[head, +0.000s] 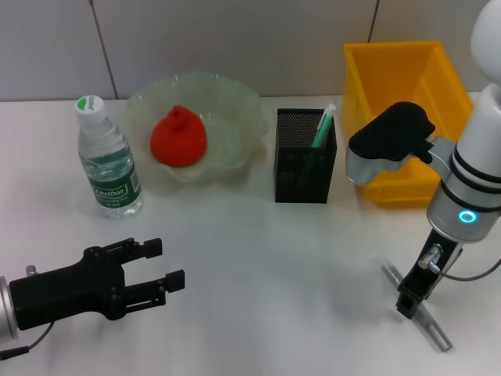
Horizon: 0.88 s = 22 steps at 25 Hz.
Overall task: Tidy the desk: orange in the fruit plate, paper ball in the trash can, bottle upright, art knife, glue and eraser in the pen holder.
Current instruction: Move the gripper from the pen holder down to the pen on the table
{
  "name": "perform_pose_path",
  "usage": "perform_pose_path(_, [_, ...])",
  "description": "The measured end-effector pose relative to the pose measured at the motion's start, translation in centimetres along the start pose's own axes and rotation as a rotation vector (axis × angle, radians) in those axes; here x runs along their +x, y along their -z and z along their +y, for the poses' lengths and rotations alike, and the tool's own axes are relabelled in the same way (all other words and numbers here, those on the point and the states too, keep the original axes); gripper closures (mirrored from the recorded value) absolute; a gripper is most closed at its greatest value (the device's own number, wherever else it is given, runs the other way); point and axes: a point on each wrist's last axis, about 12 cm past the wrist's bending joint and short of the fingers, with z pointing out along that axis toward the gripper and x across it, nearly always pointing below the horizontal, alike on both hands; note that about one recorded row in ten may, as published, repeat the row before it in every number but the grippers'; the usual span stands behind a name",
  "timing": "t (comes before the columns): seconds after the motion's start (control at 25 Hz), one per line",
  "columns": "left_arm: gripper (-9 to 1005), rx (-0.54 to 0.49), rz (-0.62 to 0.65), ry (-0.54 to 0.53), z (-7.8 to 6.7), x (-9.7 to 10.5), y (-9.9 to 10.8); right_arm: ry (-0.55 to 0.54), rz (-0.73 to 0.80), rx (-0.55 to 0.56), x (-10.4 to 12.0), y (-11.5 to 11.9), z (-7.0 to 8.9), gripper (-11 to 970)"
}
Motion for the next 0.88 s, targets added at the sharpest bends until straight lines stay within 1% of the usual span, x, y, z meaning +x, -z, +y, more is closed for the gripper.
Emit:
perform_pose_path(0.6, [210,0.001,-0.003,0.004,-0.01,-0.02,-0.08,0.009,0.002,0.016,-0.02,-0.17,-0.08,570])
perform_pose_path(0.8, [210,0.003,-0.004,0.005,-0.01,-0.05,-0.16,0.011,0.001,0.017,-0.04,-0.17,-0.1,749])
perform_pose_path(0.88, [210,0.003,-0.004,0.006,-0.02,-0.04,-0.16,0.01,0.006,0.014,0.05,-0.31,-0.12,761])
